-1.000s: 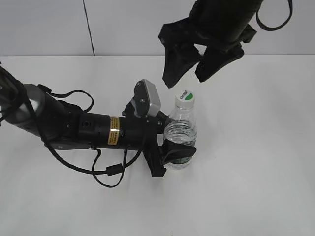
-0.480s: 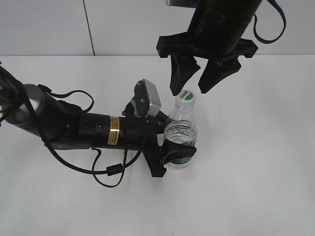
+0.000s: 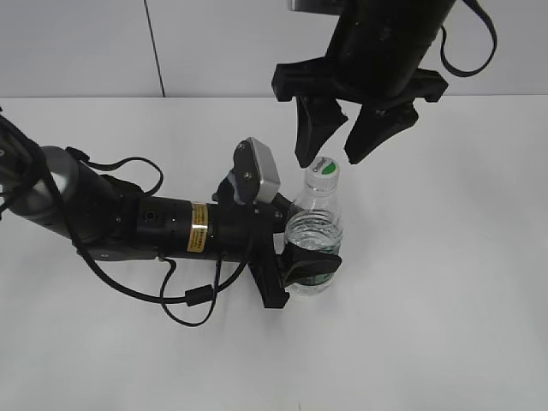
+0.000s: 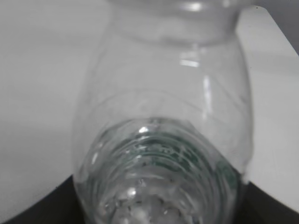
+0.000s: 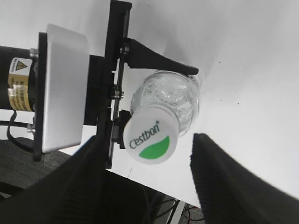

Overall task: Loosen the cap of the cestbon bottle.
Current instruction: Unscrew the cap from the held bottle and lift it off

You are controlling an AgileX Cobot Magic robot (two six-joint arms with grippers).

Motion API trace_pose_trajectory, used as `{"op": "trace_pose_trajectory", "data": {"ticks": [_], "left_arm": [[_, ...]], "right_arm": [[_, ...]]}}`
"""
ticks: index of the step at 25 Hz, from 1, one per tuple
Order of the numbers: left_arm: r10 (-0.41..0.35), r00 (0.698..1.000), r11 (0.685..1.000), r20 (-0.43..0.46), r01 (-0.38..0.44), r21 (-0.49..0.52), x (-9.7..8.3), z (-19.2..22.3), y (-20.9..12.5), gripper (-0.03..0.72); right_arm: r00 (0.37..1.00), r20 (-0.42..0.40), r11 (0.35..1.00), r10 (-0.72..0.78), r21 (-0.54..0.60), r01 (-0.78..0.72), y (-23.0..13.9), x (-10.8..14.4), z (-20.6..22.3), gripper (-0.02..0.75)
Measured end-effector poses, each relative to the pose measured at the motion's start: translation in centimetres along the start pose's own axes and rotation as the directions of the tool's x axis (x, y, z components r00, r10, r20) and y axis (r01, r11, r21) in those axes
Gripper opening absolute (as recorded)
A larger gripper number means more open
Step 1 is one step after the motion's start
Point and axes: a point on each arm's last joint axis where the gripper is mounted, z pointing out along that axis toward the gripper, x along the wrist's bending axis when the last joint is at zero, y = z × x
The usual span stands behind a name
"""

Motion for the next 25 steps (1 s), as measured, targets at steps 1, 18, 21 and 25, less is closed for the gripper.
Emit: {"op": "trace_pose_trajectory", "data": {"ticks": [1, 18, 21, 25], "left_arm": [[0.000, 1.000, 1.000, 0.000, 0.000, 0.000, 0.0, 0.0, 0.0, 0.406], [0.000, 1.000, 1.000, 0.000, 0.000, 0.000, 0.0, 0.0, 0.0, 0.406], [-0.001, 1.000, 1.000, -0.001, 0.001, 0.000, 0.0, 0.0, 0.0, 0.406], [-0.001, 1.000, 1.000, -0.001, 0.001, 0.000, 0.0, 0.0, 0.0, 0.406]], "right_arm": [[1.000, 0.001, 1.000, 0.001, 0.006, -0.001, 0.1, 0.0, 0.2, 0.450], [1.000, 0.009, 0.999, 0.012, 0.049, -0.012, 0.4, -0.4, 2.0, 0.346], [1.000, 0.008, 0.999, 0.013, 0.049, -0.014, 0.4, -0.3, 2.0, 0.342], [1.000, 0.008, 0.999, 0.013, 0.049, -0.014, 0.4, -0.3, 2.0, 0.342]]}}
